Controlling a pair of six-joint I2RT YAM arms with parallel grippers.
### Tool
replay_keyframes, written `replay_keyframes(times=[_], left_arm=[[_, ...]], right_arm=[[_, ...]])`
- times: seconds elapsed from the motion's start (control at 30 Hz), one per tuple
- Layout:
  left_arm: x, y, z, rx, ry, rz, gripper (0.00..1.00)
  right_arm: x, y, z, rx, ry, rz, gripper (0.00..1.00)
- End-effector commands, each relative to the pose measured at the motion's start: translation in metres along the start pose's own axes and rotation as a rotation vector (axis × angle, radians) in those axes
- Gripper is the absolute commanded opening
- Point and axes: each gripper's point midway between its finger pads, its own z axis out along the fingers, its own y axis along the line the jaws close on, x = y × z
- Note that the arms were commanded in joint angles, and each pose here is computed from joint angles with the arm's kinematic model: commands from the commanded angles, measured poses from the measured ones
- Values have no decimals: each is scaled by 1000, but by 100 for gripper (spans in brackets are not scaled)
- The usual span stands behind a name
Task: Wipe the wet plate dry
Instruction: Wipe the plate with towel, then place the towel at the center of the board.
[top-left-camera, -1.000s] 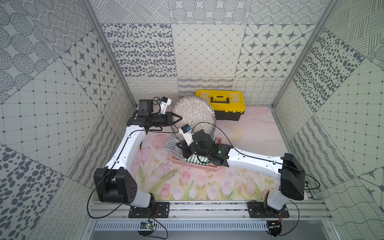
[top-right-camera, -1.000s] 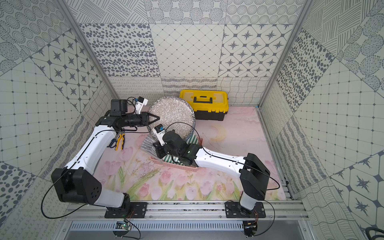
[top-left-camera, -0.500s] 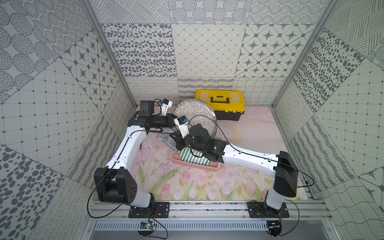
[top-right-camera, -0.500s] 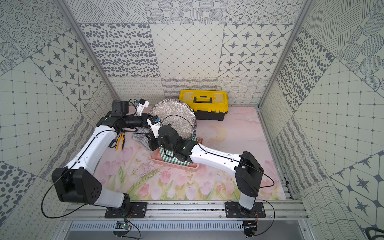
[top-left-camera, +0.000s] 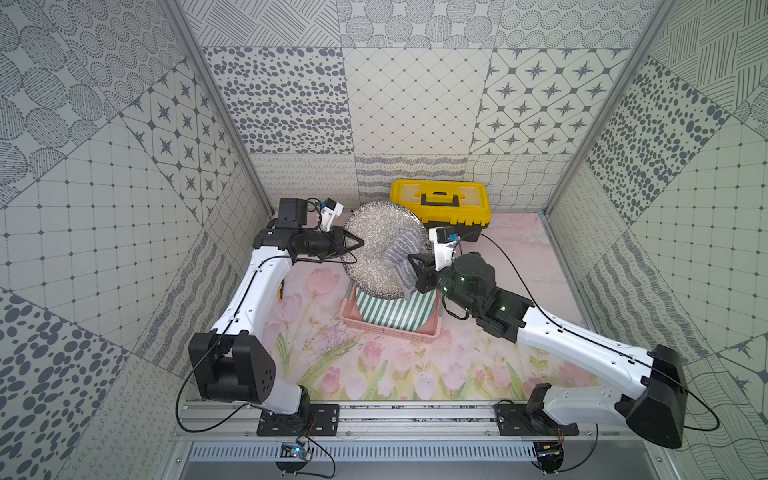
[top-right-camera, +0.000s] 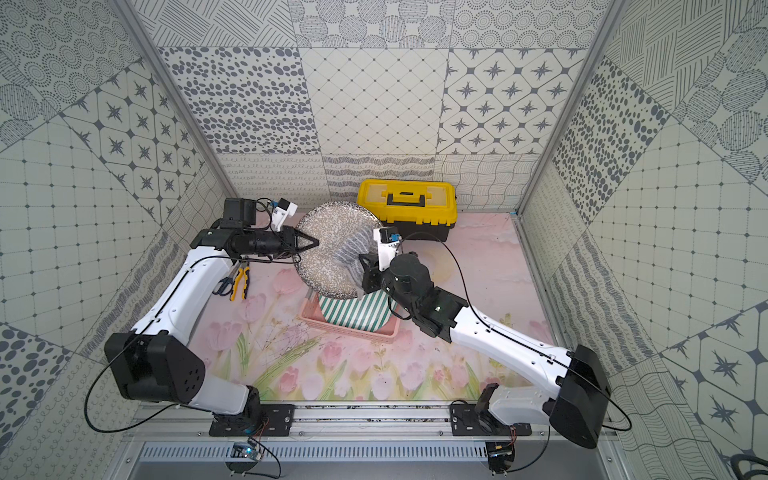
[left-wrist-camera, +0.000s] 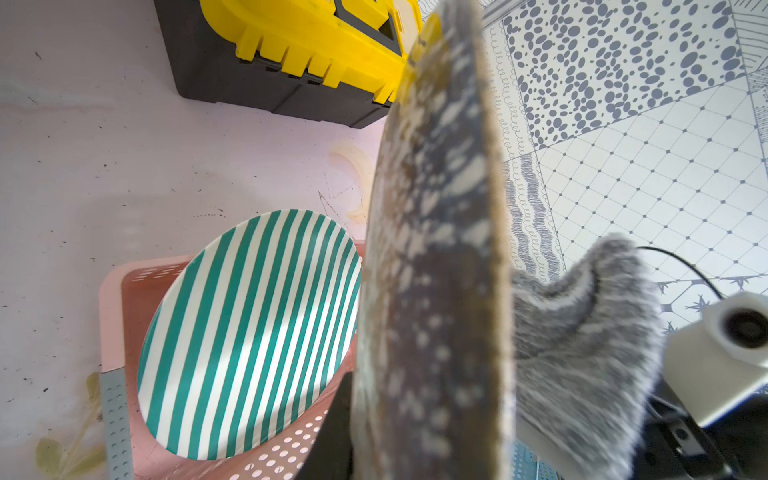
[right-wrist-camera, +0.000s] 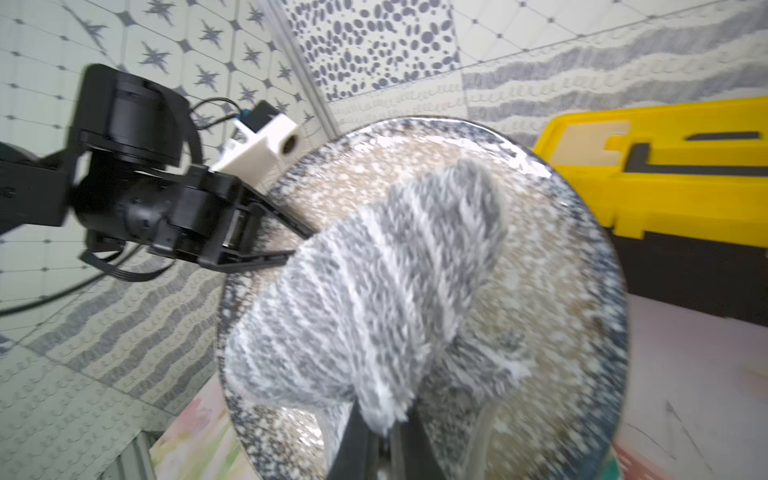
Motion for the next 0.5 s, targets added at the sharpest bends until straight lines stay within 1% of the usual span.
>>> replay_keyframes(times=[0.0, 0.1, 0.13, 0.2, 0.3, 0.4, 0.47], left_arm=[[-20, -53, -15, 232, -47, 156, 0], [-17, -54, -16, 239, -43, 164, 0], [-15, -53, -15, 241, -39, 164, 0], [-12, -52, -15, 239, -35, 165, 0], [-9, -51, -15, 239, -28, 165, 0], [-6, -50, -15, 237, -25, 163, 0], [-5, -50, -15, 236, -25, 163, 0]], right_arm=[[32, -68, -15, 257, 60, 101, 0], [56, -122, -39, 422, 99, 228, 0], [70, -143, -51, 489, 117, 272, 0], [85, -167, -65, 568, 136, 321, 0], [108, -187, -74, 642, 184, 350, 0], [142, -203, -75, 709, 278, 390, 0], [161, -211, -75, 750, 318, 411, 0]])
